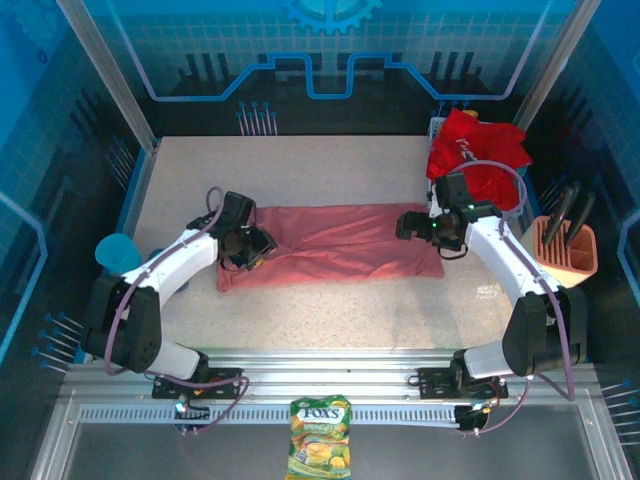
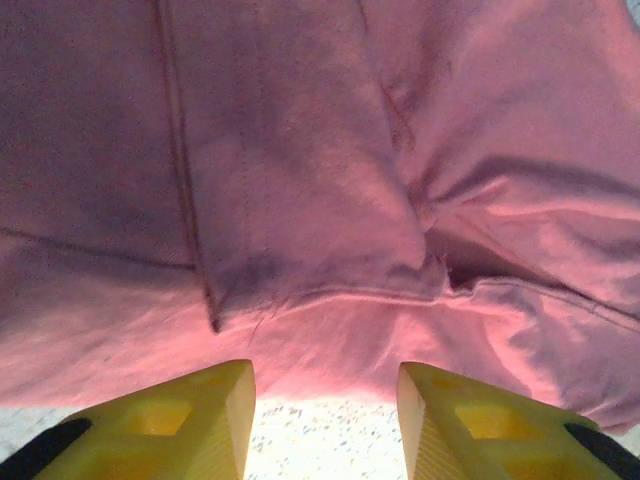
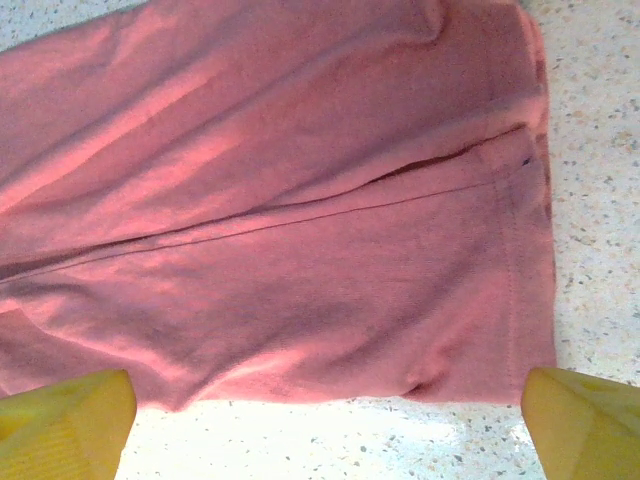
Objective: Fold and stack the t-shirts
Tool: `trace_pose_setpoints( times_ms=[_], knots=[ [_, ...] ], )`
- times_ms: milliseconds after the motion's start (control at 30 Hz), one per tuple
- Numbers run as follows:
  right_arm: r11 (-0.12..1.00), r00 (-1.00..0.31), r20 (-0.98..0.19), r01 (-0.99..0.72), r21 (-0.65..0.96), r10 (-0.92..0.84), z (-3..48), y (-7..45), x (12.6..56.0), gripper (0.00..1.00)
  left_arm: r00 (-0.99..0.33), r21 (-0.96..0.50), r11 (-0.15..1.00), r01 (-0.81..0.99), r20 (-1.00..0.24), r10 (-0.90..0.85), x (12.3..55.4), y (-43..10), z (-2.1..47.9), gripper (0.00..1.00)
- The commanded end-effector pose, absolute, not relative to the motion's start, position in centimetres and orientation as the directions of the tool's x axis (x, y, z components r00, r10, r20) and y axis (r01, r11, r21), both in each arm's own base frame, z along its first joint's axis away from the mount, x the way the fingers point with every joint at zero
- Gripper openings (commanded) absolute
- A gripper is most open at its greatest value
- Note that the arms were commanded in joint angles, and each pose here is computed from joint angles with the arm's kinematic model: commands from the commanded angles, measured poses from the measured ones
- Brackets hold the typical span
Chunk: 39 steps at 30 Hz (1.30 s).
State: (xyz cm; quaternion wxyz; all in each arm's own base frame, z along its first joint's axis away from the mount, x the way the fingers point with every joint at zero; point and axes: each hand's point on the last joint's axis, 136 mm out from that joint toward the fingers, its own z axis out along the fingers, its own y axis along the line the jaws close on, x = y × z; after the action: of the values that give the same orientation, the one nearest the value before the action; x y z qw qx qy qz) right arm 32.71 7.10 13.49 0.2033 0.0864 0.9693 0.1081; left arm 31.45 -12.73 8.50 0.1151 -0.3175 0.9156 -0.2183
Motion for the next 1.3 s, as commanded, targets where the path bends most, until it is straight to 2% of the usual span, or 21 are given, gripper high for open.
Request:
trace_pose_setpoints(
  times_ms=[0, 567, 1000, 1133, 1267],
  knots=[
    [0.963, -0.903, -0.368, 0.141, 0.23, 0.22, 13.7, 6.8, 31.9, 1.0, -0.747, -0.467, 0.674, -0.572, -0.043, -0.663, 31.7, -13.0, 6.7, 0.41],
    [0.959, -0.909, -0.346, 0.153, 0.237, 0.231, 13.0, 6.5, 31.7, 1.0, -0.752, -0.377, 0.716, -0.587, -0.075, -0.655, 29.8, -11.5, 5.5, 0.42],
    [0.962, -0.91, -0.348, 0.152, 0.227, 0.226, 13.2, 6.0, 31.3, 1.0, -0.744, -0.408, 0.707, -0.578, -0.094, -0.662, 32.3, -12.2, 4.9, 0.38],
    [0.96, -0.907, -0.351, 0.153, 0.237, 0.231, 13.3, 6.0, 31.3, 1.0, -0.742, -0.41, 0.707, -0.576, -0.1, -0.663, 32.7, -12.3, 4.9, 0.32],
    [0.959, -0.908, -0.349, 0.154, 0.238, 0.232, 13.3, 6.0, 31.3, 1.0, -0.744, -0.413, 0.715, -0.564, -0.122, -0.657, 33.6, -12.4, 5.8, 0.15]
  ],
)
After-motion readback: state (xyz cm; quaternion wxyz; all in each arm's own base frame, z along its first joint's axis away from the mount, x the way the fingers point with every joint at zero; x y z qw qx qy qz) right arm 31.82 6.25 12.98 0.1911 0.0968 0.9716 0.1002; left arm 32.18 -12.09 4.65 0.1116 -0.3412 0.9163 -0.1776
